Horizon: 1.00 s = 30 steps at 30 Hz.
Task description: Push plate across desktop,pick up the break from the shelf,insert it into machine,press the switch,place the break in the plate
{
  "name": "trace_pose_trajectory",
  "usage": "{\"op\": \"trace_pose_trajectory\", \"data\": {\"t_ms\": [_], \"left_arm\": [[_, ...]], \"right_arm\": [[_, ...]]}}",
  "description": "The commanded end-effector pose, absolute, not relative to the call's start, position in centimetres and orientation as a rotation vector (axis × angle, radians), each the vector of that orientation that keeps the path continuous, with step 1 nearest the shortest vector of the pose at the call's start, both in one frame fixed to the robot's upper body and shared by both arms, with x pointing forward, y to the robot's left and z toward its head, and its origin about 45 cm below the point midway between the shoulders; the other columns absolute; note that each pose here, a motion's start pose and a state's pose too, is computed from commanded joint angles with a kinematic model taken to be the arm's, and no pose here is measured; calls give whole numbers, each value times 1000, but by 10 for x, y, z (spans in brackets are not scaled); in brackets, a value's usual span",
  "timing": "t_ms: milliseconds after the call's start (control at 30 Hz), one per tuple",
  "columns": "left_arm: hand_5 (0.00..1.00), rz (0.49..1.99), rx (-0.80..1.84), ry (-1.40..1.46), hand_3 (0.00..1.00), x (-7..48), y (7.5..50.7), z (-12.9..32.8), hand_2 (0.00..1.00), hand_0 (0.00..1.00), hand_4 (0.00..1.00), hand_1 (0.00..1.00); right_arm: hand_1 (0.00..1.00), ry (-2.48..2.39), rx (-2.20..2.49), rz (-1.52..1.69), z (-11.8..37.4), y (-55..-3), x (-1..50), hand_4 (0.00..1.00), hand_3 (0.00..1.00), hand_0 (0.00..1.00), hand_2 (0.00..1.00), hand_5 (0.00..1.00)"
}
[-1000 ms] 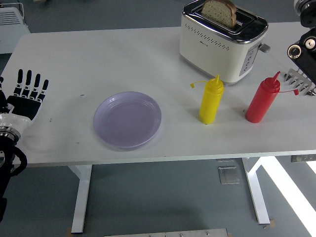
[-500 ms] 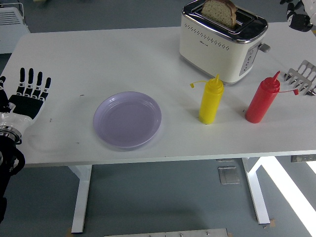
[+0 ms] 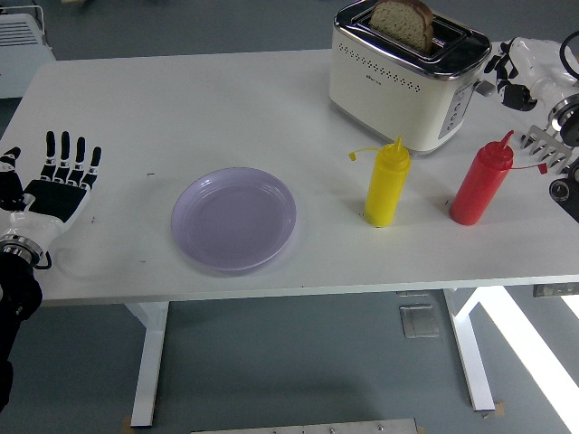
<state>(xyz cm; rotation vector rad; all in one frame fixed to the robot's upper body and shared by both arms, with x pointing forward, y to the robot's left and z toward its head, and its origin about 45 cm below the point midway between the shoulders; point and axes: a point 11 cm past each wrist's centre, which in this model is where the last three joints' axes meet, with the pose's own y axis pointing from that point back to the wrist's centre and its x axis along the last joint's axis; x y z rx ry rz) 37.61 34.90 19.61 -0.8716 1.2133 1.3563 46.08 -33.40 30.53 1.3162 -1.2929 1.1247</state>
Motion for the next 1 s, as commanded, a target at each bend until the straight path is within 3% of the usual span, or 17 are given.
{"op": "trace_pose_trajectory", "data": {"t_ms": [1000], "left_arm": [[941, 1376, -882, 1212, 674, 375, 352, 195, 668, 787, 597, 713]], "right_arm": [[515, -1231, 1346, 1071, 260, -331, 462, 228, 541, 428, 602, 2]]}}
